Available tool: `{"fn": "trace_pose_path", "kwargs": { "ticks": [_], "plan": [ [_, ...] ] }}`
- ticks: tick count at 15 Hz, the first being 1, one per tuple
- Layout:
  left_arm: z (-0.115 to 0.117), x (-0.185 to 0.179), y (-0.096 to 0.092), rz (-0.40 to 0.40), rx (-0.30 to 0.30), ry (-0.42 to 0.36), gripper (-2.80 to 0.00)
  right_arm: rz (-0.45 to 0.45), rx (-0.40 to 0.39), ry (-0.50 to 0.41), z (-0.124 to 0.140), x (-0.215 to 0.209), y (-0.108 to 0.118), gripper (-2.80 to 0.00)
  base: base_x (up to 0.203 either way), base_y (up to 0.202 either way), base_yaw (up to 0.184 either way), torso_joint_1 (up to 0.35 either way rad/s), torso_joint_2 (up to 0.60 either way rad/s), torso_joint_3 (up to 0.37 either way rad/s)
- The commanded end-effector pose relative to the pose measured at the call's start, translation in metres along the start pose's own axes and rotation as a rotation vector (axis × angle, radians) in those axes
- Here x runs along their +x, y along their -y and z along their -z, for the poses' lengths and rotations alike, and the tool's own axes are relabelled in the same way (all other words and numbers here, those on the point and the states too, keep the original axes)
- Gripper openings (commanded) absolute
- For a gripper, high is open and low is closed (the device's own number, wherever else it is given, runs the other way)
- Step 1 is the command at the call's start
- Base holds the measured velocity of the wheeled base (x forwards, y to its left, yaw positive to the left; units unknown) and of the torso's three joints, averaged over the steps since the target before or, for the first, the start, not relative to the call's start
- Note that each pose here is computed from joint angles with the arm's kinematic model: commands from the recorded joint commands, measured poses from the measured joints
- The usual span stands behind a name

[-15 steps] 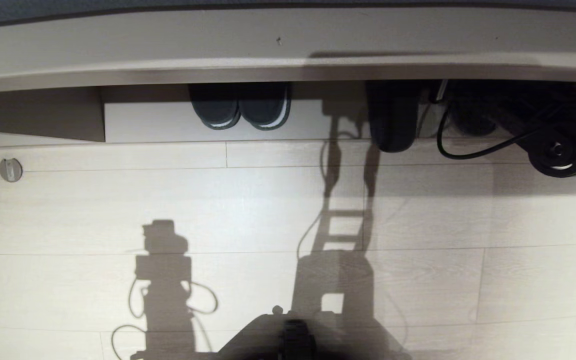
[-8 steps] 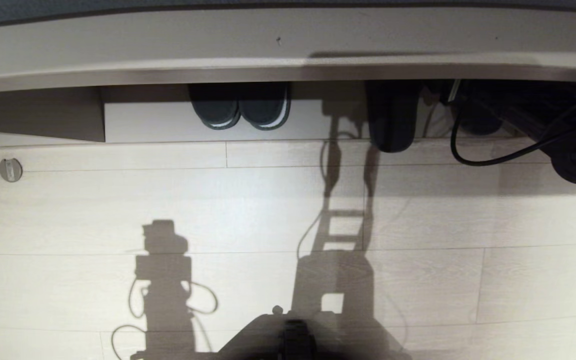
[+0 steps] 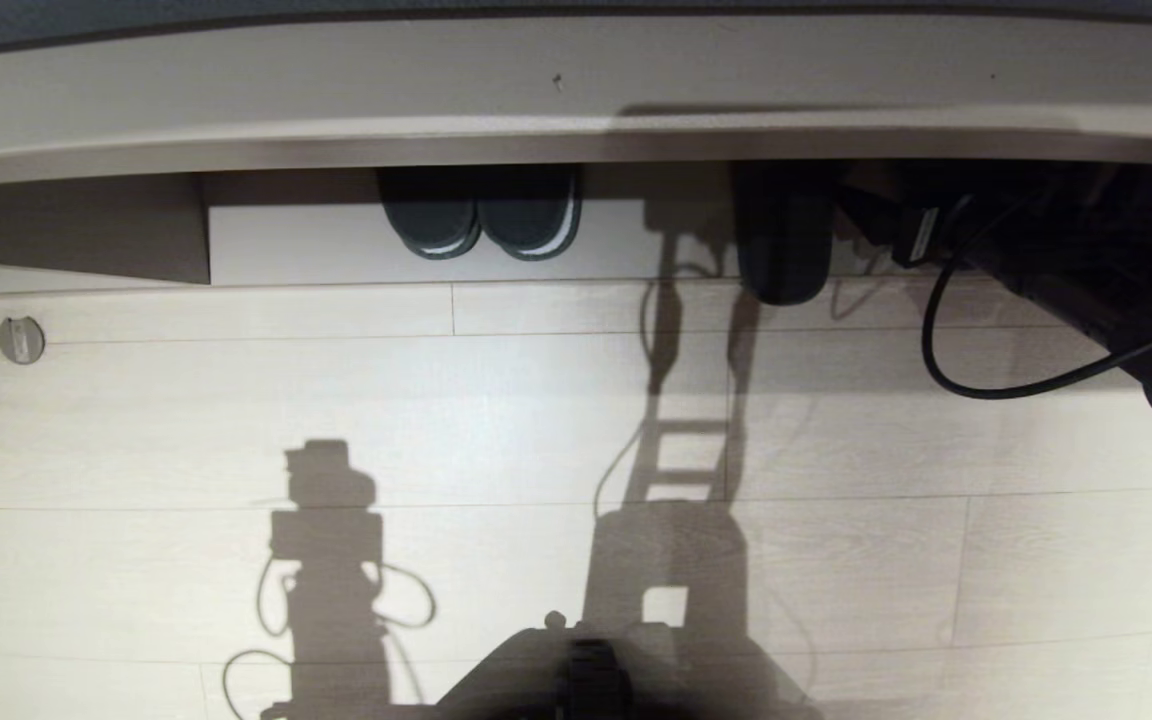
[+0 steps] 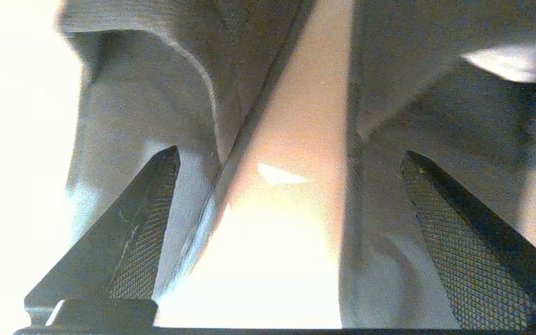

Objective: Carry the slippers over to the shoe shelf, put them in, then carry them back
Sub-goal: Place the slippers into the shoe cabinet

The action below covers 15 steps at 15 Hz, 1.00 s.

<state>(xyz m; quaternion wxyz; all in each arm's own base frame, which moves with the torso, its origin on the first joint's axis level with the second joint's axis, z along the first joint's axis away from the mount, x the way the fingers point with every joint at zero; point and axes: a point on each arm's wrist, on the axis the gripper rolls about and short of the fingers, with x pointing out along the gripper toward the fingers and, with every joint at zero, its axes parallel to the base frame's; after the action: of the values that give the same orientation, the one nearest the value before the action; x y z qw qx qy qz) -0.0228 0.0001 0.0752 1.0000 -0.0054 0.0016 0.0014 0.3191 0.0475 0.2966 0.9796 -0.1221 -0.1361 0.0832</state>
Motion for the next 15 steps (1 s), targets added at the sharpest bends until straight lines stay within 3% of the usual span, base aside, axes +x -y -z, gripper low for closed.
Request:
{"fn": "trace_pose_path", "kwargs": {
  "ticks": [1, 3, 4, 7, 9, 12, 15],
  "plan": [
    [0.0, 0.0, 0.0, 0.0, 0.0, 0.001, -2.8, 0.004, -0.003, 0.015, -0.008, -0.012, 0.001, 0.0, 0.0, 0.0, 0.0, 0.0, 0.0, 0.0],
    [0.0, 0.0, 0.0, 0.001, 0.0, 0.002, -2.8, -0.017, 0.003, 0.002, -0.004, -0.019, -0.001, 0.0, 0.0, 0.0, 0.0, 0.0, 0.0, 0.0],
    [0.0, 0.0, 0.0, 0.0, 0.0, 0.001, -2.8, -0.032, 0.011, -0.005, -0.002, -0.02, -0.005, -2.8, 0.0, 0.0, 0.0, 0.0, 0.0, 0.0],
    [0.0, 0.0, 0.0, 0.001, 0.0, 0.0, -2.8, -0.095, 0.022, 0.008, -0.006, -0.018, -0.018, -2.8, 0.0, 0.0, 0.0, 0.0, 0.0, 0.0],
    [0.0, 0.0, 0.0, 0.0, 0.0, 0.001, -2.8, -0.121, 0.035, 0.001, -0.002, -0.002, -0.04, -2.8, 0.0, 0.0, 0.0, 0.0, 0.0, 0.0],
    [0.0, 0.0, 0.0, 0.0, -0.001, 0.0, -2.8, -0.088, 0.039, 0.033, 0.002, 0.026, -0.054, -2.8, 0.0, 0.0, 0.0, 0.0, 0.0, 0.0],
    [0.0, 0.0, 0.0, 0.0, -0.001, 0.001, -2.8, 0.003, 0.026, 0.1, 0.004, 0.055, -0.06, -2.8, 0.0, 0.0, 0.0, 0.0, 0.0, 0.0]
  ]
}}
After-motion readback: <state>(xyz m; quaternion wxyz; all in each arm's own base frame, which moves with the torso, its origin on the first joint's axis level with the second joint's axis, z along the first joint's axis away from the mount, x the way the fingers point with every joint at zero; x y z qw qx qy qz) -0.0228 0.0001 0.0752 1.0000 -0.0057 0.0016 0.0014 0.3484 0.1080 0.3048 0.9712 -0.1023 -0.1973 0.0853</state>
